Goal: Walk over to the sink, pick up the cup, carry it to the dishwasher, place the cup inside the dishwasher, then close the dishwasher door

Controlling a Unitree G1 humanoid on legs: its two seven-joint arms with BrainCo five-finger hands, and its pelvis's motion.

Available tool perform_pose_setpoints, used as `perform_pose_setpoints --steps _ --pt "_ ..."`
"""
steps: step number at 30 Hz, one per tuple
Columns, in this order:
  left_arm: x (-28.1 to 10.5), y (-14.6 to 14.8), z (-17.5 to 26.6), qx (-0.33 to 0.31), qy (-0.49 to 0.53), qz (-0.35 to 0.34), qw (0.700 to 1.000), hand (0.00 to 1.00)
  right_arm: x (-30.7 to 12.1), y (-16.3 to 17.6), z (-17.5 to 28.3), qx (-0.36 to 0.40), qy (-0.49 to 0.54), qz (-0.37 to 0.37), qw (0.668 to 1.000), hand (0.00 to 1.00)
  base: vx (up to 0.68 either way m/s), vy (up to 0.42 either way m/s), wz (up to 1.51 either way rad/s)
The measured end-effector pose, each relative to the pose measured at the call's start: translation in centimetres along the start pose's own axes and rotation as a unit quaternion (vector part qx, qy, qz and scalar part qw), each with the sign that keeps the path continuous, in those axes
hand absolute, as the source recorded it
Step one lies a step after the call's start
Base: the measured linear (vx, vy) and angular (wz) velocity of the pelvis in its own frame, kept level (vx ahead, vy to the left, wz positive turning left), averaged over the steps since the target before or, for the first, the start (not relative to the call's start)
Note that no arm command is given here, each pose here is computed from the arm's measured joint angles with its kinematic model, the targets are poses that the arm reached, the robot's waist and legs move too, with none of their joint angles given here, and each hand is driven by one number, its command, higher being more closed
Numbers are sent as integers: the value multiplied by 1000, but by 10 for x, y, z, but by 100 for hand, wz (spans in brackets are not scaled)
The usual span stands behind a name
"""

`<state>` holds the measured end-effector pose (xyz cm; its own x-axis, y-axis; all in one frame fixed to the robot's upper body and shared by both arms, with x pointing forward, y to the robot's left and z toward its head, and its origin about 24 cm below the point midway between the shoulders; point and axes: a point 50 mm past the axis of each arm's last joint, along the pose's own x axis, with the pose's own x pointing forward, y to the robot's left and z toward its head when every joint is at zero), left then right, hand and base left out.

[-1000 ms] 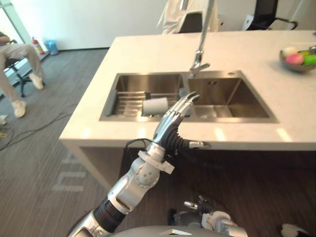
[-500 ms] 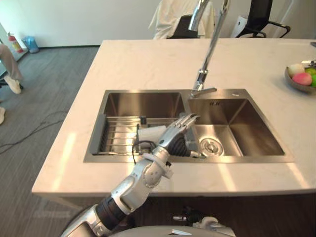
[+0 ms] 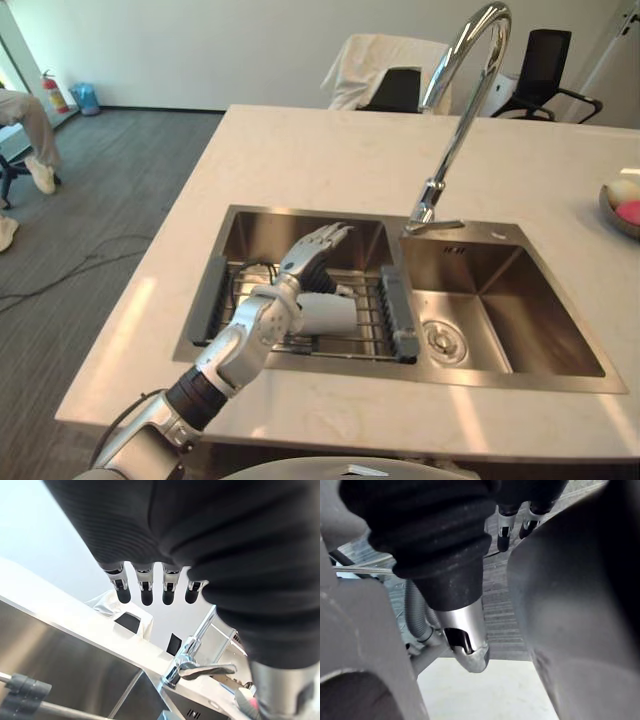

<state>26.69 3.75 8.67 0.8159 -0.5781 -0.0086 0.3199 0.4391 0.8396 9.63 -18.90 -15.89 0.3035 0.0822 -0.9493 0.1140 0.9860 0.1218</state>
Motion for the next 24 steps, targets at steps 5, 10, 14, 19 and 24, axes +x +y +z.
perform_pose_setpoints --steps 5,10,14,19,24 --pt "-4 -5 21 3 -54 -39 998 0 -5 -27 -5 -13 30 -31 999 0 -6 -122 8" --pt "-11 -2 33 22 -84 -60 994 0 -4 -25 -7 -19 46 -20 999 0 46 -30 -11" --pt "-19 -10 29 40 -75 -100 991 0 -3 -23 -10 -28 59 -17 998 0 22 31 -10" --pt "-31 -25 15 62 -41 -162 984 0 -2 -22 -9 -30 71 -14 997 0 -16 15 -4" --pt "-40 -31 -3 81 8 -190 978 0 -1 -20 -7 -45 73 -11 996 0 -26 1 2"
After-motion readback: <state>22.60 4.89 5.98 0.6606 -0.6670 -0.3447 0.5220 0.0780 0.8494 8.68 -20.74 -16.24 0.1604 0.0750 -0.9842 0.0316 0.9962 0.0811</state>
